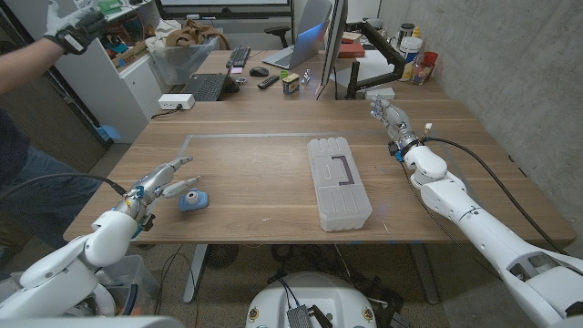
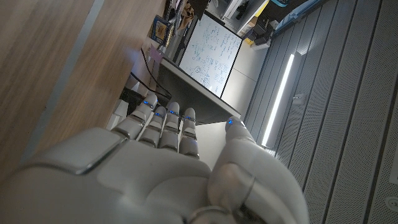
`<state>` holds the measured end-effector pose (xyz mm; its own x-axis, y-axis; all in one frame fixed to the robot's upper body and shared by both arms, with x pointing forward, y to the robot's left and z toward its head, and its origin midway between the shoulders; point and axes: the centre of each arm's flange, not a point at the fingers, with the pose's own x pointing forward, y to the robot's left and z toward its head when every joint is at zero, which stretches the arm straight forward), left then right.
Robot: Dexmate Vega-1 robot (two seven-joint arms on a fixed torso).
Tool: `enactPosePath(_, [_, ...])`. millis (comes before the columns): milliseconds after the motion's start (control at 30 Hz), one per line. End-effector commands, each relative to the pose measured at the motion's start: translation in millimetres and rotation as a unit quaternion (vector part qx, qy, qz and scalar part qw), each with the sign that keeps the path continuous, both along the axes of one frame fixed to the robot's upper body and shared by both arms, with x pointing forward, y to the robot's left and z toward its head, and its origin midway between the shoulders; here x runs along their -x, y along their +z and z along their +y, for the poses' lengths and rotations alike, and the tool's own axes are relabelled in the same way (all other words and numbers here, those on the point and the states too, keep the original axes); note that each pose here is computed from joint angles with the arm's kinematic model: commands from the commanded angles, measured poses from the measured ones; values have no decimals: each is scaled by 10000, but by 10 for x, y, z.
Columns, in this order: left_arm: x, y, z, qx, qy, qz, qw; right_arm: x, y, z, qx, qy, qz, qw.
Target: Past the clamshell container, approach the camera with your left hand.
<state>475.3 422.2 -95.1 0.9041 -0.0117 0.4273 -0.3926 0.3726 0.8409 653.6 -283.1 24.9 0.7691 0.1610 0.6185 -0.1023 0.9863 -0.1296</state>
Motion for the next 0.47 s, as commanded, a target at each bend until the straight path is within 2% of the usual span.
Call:
enactPosePath(33, [-55,-58,-5,19,10,62,10000,20,-2,-23,-15,-17,-9,10000])
enactPosePath(467, [-63,-70,-14,12,8,120,9999,5,-28,-13,-44,3,-6,10000])
